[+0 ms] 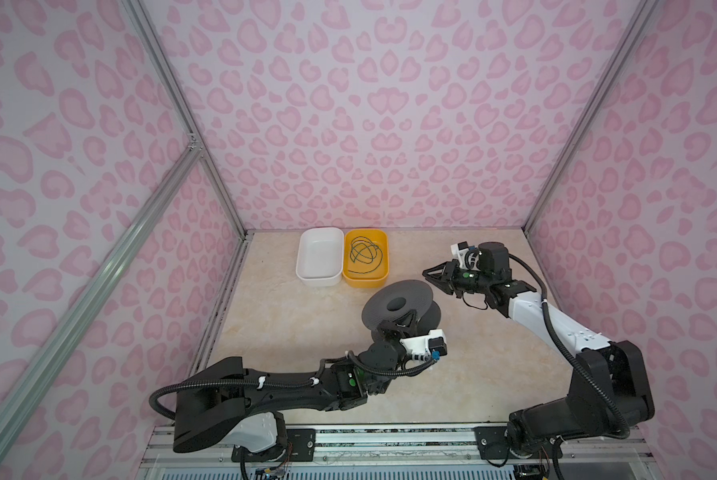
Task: Wrap the cables
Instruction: 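Open the right gripper and draw it back while the left lowers the spool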
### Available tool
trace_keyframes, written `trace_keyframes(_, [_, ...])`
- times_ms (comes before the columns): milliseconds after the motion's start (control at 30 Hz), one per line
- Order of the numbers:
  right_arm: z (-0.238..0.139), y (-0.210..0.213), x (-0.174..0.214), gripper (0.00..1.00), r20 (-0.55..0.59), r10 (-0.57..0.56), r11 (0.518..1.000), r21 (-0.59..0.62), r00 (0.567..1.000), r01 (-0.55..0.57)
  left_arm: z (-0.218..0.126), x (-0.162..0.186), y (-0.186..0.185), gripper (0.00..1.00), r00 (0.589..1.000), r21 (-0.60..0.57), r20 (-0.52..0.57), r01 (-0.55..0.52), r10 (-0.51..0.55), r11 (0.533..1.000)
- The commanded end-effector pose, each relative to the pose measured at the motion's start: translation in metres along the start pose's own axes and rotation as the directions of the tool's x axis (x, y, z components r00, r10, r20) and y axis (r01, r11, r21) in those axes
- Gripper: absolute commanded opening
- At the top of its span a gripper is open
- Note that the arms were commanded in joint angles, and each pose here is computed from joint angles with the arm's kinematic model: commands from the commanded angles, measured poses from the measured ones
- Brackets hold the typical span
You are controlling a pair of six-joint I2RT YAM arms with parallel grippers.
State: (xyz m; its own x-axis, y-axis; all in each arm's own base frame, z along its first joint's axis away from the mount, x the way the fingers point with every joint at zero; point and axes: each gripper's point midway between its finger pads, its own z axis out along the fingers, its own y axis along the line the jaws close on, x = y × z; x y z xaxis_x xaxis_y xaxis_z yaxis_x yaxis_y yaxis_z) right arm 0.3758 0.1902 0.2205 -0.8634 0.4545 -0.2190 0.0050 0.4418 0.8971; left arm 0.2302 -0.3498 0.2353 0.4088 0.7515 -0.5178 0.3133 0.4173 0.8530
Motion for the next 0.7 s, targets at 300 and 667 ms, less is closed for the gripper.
trace_keyframes(300, [-0.063, -0.017, -0.022, 0.36, 0.203, -0.096, 0.993, 0.089, 0.975, 0.079, 0.006, 0.047, -0.047, 0.03, 0.974, -0.010, -0.208, -0.096, 0.092, 0.995])
trace_keyframes(667, [-0.073, -0.026, -0.014, 0.42, 0.216, -0.122, 0.988, 0.119, 0.969, 0.098, 0.008, 0.069, -0.110, 0.35, 0.947, 0.188, -0.304, -0.051, 0.107, 0.981])
